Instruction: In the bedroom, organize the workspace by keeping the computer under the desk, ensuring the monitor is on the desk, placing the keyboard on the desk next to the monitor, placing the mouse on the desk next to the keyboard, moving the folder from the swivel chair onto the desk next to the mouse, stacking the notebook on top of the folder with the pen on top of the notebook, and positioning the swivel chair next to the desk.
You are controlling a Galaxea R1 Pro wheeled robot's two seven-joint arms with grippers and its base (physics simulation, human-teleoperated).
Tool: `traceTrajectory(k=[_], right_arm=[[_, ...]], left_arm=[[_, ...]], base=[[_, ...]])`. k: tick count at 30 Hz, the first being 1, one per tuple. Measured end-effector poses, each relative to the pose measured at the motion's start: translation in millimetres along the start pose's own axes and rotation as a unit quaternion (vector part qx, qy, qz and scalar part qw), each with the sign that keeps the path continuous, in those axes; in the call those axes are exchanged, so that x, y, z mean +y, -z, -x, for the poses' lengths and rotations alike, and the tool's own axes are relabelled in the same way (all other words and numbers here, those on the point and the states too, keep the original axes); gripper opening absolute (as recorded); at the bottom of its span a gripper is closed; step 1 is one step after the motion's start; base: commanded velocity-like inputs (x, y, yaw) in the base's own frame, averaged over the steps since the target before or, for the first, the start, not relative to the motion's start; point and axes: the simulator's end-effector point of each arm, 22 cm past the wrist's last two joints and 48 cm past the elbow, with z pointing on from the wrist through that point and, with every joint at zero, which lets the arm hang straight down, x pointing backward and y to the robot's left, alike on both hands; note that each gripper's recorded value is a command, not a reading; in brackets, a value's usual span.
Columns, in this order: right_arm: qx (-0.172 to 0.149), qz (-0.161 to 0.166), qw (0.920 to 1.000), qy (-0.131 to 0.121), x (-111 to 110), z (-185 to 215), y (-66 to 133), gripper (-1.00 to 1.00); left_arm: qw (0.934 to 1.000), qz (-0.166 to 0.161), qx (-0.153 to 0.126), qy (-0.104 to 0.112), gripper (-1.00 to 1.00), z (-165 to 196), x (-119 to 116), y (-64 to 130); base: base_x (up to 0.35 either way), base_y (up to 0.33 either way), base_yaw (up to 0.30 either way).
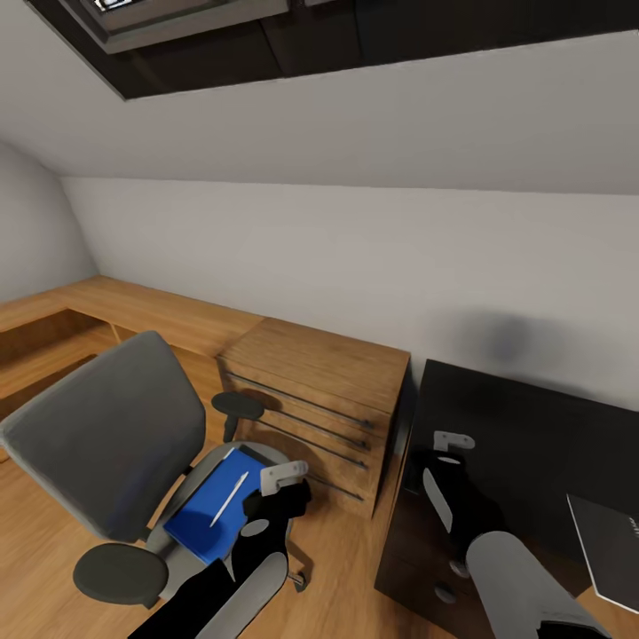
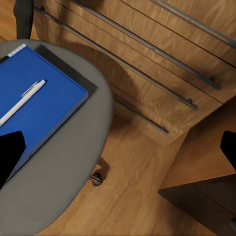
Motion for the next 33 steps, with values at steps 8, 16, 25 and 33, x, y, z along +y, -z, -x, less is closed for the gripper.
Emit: traceTrajectory(k=[8, 16, 25, 33], right_arm=[[-0.019, 0.023, 0.9981, -0.053, -4, 68, 36.1, -1.00], [-0.031, 0.028, 0.9972, -0.062, -7, 85, 52.8, -1.00], [-0.042, 0.042, 0.9943, -0.089, -5, 100, 66.4, -1.00], [-0.042, 0.041, 0.9943, -0.089, -5, 100, 66.4, -1.00]], left_arm=[[1.0000, 0.002, 0.000, 0.000, 1.00, 8, 0, 6.7], [1.0000, 0.005, 0.003, -0.001, 1.00, 13, 1, 12.8], [0.9999, 0.012, 0.009, -0.008, 1.00, 11, 3, 15.7], [0.9998, 0.013, 0.010, -0.008, 1.00, 10, 5, 14.7]], base=[[-0.087, 0.000, 0.000], [-0.320, 0.000, -0.005], [-0.100, 0.000, -0.078], [0.000, 0.000, -0.038]])
